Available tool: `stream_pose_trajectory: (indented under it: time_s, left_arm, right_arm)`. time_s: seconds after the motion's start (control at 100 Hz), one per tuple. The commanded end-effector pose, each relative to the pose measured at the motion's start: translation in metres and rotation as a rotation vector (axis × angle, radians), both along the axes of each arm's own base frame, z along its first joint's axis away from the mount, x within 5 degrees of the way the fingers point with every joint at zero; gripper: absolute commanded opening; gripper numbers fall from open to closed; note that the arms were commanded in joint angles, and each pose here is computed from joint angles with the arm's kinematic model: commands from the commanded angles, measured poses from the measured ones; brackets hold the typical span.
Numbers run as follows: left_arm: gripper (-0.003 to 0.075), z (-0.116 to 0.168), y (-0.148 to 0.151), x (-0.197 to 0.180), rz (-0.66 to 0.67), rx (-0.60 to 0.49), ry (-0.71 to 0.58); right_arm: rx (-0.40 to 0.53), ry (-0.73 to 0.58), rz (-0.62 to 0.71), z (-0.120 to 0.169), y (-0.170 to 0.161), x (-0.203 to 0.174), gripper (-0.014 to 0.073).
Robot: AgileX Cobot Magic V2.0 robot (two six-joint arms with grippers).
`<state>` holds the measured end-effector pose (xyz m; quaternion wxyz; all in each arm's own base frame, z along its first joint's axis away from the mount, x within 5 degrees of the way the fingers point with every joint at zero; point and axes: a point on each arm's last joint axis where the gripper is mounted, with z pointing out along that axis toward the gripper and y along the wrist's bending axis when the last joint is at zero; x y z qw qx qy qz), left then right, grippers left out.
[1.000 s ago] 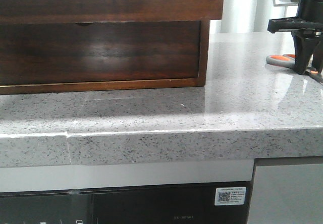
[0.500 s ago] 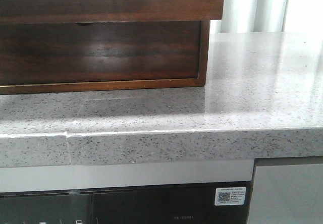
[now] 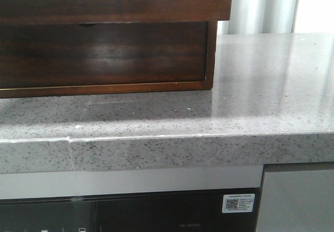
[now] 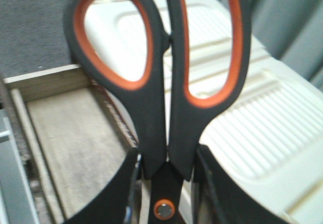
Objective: Put scissors in drawer with both arms
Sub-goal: 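Carry the scissors with the right gripper over the open drawer, then lower the scissors into the drawer and open the right gripper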
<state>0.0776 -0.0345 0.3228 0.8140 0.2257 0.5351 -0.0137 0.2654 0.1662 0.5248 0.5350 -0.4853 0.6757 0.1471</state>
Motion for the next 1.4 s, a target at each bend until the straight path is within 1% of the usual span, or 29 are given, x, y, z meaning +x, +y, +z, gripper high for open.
stream_pose_trajectory:
  time_s: [0.0, 0.09, 0.2, 0.32, 0.5, 0.55, 0.76, 1.01, 1.11, 1.16, 1.21, 1.28, 1.35, 1.39]
  left_arm:
    - [0.0244, 0.012, -0.002, -0.003, -0.044, -0.048, -0.052]
    - [0.0244, 0.012, -0.002, -0.003, -0.044, -0.048, -0.052]
    - [0.0244, 0.012, -0.002, -0.003, -0.044, -0.048, -0.052]
    - [0.0244, 0.012, -0.002, -0.003, -0.044, -0.048, -0.052]
    - [0.0244, 0.012, -0.002, -0.003, -0.044, -0.048, -0.052]
    - [0.0244, 0.012, -0.002, -0.003, -0.044, -0.048, -0.052]
    - [0.0244, 0.012, -0.002, -0.003, -0.044, -0.048, -0.052]
    - [0.0244, 0.012, -0.002, -0.003, -0.044, -0.048, -0.052]
    - [0.0244, 0.012, -0.002, -0.003, -0.044, -0.048, -0.052]
    - [0.0244, 0.012, -0.002, -0.003, -0.044, -0.048, -0.052]
    - [0.0244, 0.012, -0.002, -0.003, -0.044, -0.048, -0.052]
    - [0.0244, 0.012, -0.002, -0.003, -0.044, -0.048, -0.052]
    - [0.0244, 0.012, -0.002, -0.003, -0.044, -0.048, -0.052]
    - [0.0244, 0.012, -0.002, -0.003, -0.044, -0.048, -0.052]
  right_arm:
    - [0.042, -0.11, 0.077, 0.017, 0.014, -0.016, -0.0124]
    - [0.013, -0.097, 0.129, 0.007, 0.031, -0.013, -0.0124]
    - [-0.021, -0.046, 0.161, -0.009, 0.046, -0.004, -0.0124]
    - [-0.072, 0.022, 0.181, -0.03, 0.056, 0.01, -0.0124]
    - [-0.181, 0.106, 0.205, -0.061, 0.067, 0.029, -0.0124]
    - [-0.195, 0.123, 0.208, -0.067, 0.069, 0.033, -0.0124]
    - [-0.222, 0.156, 0.206, -0.083, 0.076, 0.044, -0.0124]
    - [-0.241, 0.177, 0.215, -0.088, 0.076, 0.045, -0.0117]
    - [-0.246, 0.181, 0.217, -0.088, 0.076, 0.045, -0.0051]
    - [-0.247, 0.181, 0.217, -0.088, 0.076, 0.045, 0.0007]
    - [-0.245, 0.179, 0.215, -0.088, 0.076, 0.045, 0.0089]
    - [-0.242, 0.176, 0.213, -0.088, 0.076, 0.045, 0.0181]
    - [-0.241, 0.174, 0.212, -0.087, 0.076, 0.045, 0.0235]
    - [-0.241, 0.174, 0.212, -0.087, 0.076, 0.045, 0.0242]
